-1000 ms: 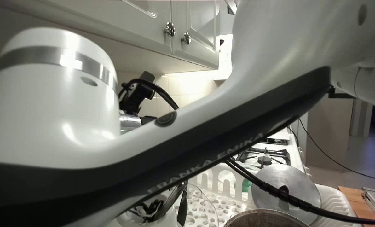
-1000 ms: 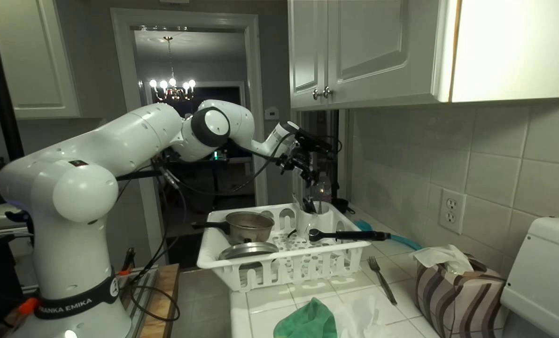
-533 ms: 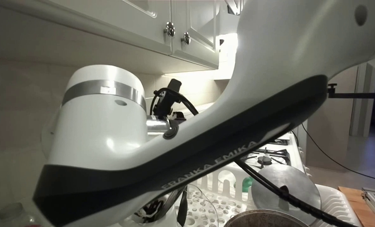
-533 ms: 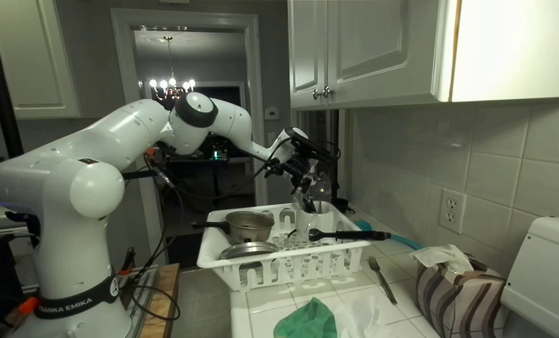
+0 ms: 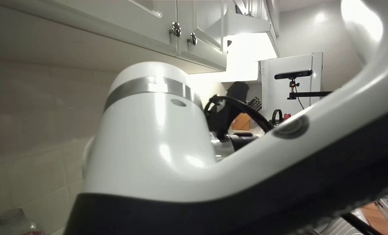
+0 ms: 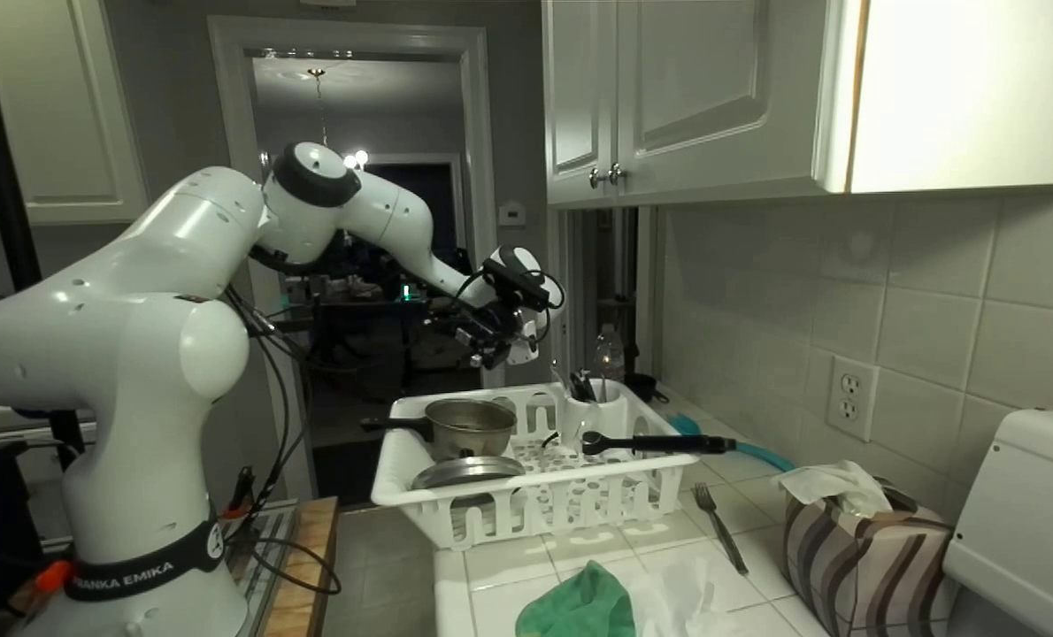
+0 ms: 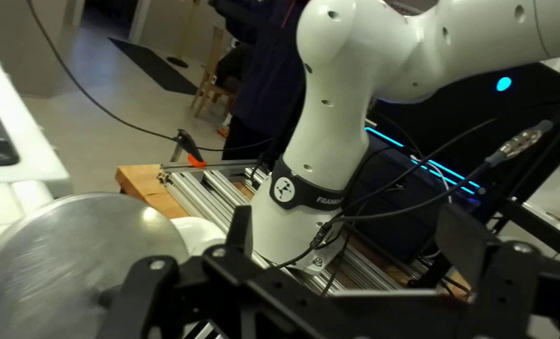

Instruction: Place the silver spoon from the counter on the dishrack.

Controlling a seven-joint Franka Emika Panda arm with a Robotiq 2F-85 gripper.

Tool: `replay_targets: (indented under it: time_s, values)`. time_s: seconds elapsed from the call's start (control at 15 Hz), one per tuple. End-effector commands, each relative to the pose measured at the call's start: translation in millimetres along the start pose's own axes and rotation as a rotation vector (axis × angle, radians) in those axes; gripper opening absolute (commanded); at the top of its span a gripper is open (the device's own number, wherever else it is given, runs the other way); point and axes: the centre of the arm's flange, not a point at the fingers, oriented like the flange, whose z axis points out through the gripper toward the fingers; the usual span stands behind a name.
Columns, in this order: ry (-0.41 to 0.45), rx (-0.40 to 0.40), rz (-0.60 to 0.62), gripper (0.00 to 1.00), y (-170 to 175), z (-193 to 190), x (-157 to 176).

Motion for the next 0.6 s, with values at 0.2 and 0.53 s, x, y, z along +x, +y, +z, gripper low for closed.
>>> replay_targets:
  time_s: [0.2,0.53]
  values:
    - [0.071,0.300,0.094,1.00,-38.3,119.1,-12.5]
    - [0.024,0.286,0.098,1.00,-21.0,90.0,-3.5]
